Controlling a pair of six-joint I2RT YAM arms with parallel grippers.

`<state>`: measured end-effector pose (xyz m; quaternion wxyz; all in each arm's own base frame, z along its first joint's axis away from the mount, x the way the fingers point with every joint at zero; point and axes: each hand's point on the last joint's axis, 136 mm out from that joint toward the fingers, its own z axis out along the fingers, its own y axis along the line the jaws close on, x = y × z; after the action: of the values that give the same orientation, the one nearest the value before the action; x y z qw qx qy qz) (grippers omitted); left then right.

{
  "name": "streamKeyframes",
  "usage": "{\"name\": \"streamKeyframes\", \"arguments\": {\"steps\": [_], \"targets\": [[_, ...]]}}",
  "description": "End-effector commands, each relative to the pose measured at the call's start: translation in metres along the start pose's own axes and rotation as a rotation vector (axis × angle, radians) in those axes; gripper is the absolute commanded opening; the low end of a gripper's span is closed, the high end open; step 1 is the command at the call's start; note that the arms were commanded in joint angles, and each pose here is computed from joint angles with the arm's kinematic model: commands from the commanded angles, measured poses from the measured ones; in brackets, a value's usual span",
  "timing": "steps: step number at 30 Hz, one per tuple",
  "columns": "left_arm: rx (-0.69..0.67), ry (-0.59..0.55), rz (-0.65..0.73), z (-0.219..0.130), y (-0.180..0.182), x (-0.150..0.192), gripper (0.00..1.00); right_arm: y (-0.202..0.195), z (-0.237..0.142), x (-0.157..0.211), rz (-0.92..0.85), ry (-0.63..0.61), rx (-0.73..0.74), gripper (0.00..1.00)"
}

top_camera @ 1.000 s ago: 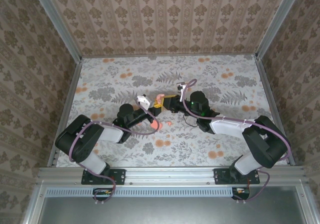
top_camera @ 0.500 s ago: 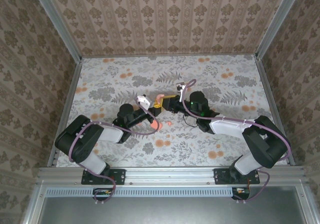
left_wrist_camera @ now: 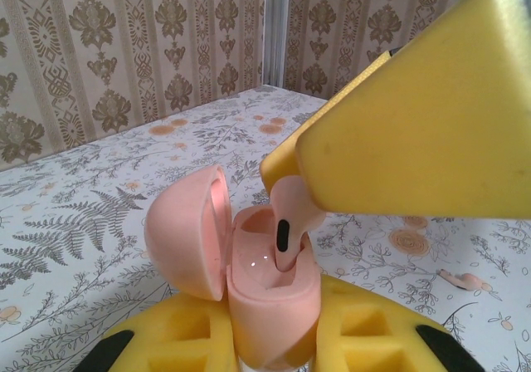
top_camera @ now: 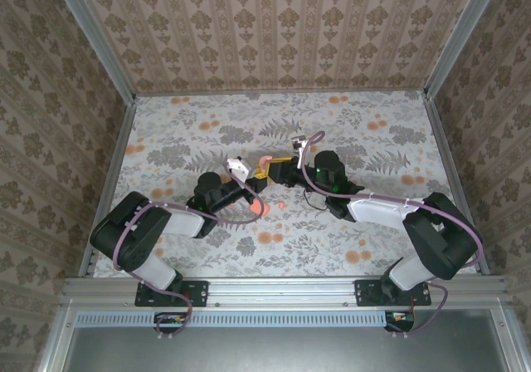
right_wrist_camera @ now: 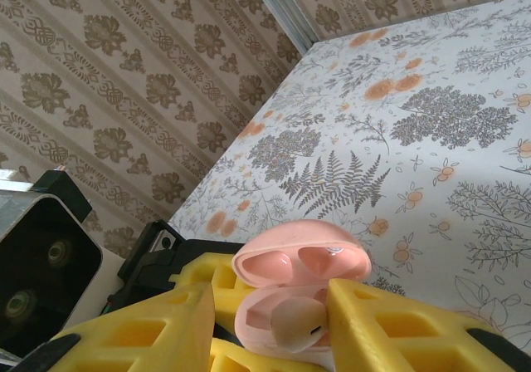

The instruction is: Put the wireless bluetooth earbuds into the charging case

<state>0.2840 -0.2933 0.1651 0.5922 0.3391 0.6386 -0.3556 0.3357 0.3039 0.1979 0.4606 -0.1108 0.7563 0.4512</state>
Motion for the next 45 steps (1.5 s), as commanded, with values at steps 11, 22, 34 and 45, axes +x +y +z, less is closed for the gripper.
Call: {"name": "streamKeyframes", "arguments": {"steps": [11, 22, 34, 45], "targets": [[0.079, -0.133, 0.055, 0.000, -0.017, -0.045, 0.10, -0.002, 0.002, 0.003, -0.003, 0.031, 0.028, 0.44], [0.082, -0.136, 0.057, 0.001, -0.017, -0.047, 0.10, 0.002, -0.002, -0.001, -0.010, 0.022, 0.022, 0.47], [0.087, -0.132, 0.058, 0.000, -0.018, -0.045, 0.10, 0.014, -0.014, -0.016, -0.055, -0.009, 0.013, 0.52], [0.091, -0.125, 0.069, -0.001, -0.019, -0.042, 0.09, 0.034, -0.036, -0.035, -0.123, -0.061, -0.021, 0.55]]}}
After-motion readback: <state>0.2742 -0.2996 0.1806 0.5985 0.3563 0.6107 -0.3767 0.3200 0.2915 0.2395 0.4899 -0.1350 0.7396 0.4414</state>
